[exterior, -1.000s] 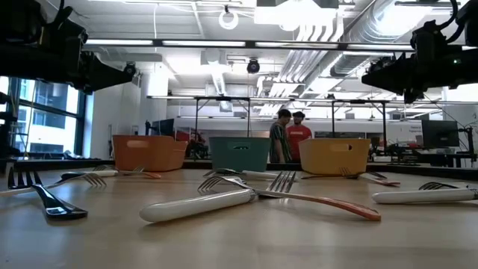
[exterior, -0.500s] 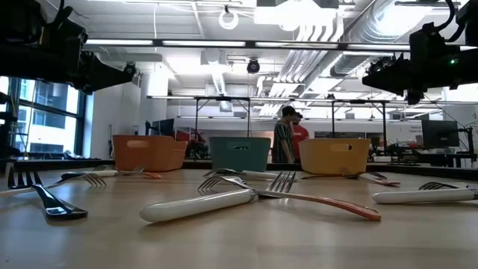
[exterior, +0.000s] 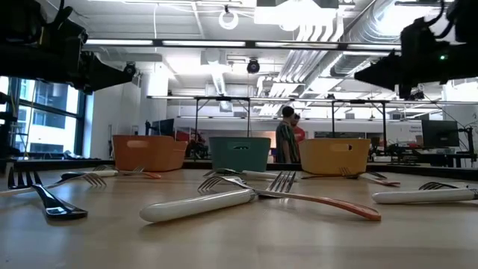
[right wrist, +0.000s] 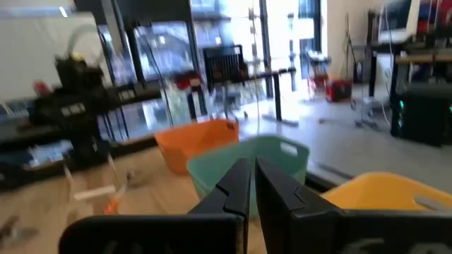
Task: Sort silverware by color (type)
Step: Put the top right white fork into the yellow bin
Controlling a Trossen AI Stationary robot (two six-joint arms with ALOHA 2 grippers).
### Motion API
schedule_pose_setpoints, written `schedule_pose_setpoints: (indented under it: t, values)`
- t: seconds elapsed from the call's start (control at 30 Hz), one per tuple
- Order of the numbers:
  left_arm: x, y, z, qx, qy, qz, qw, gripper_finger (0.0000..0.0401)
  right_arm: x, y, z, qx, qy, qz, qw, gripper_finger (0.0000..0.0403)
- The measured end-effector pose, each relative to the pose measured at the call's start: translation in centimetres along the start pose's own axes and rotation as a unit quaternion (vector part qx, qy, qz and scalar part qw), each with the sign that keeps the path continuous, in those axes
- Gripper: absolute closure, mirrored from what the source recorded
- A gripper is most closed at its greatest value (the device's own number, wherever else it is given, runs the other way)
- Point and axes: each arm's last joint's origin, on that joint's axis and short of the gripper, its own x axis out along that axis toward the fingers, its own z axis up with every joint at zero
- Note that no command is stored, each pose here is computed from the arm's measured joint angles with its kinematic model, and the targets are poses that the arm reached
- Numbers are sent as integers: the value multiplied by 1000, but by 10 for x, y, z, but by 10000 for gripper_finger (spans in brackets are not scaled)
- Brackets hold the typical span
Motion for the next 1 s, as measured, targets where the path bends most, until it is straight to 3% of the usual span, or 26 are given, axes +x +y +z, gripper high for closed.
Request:
schedule_pose_setpoints:
  t: [0.3, 0.57, 1.0]
  values:
    - [0, 0, 0, 0, 0, 0, 1000, 401, 34, 24, 0, -15, 129, 14, 991, 394]
    - [0, 0, 0, 0, 0, 0, 1000, 401, 75, 54, 3, -26, 197, 33, 980, 389]
    - [0, 0, 0, 0, 0, 0, 1000, 401, 145, 103, -21, -55, 310, 78, 946, 285]
